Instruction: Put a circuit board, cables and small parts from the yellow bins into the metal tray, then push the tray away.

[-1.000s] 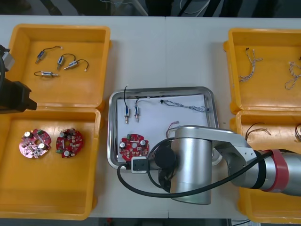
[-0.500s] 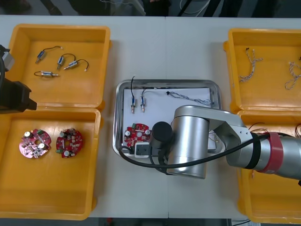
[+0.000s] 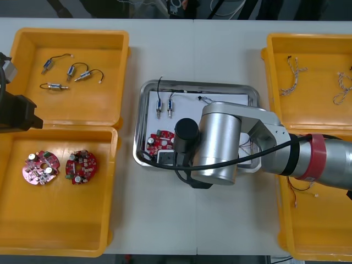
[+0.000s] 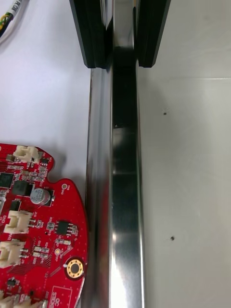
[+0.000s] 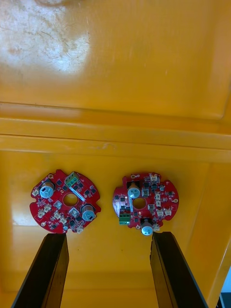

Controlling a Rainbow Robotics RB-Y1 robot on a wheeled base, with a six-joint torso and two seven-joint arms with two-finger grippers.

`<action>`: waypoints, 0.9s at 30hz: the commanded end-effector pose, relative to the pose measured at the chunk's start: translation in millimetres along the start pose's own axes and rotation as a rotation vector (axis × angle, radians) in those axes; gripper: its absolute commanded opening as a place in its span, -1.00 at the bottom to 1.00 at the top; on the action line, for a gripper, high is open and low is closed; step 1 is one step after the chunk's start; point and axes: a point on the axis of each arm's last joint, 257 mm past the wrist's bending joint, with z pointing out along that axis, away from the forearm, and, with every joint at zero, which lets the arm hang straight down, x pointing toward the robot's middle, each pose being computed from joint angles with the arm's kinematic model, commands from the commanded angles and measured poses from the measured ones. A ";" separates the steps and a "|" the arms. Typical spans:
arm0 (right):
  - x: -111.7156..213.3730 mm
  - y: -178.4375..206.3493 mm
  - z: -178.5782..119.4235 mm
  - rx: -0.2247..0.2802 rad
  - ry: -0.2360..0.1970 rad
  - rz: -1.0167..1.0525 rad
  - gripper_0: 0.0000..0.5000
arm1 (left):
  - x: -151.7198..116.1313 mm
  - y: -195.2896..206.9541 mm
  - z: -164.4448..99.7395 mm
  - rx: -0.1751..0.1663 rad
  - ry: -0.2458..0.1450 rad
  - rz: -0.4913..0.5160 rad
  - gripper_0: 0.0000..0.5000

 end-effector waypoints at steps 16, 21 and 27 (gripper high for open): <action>-36.7 -73.8 -20.6 0.080 -0.049 -0.047 -1.00 | -4.0 16.5 -15.8 -0.045 -0.029 0.082 1.00; -43.1 -89.4 -24.6 0.103 -0.067 -0.062 -1.00 | -4.0 16.5 -15.8 -0.045 -0.029 0.082 1.00; -49.6 -110.4 -31.8 0.178 -0.079 -0.105 -1.00 | -4.0 16.5 -15.8 -0.045 -0.029 0.082 1.00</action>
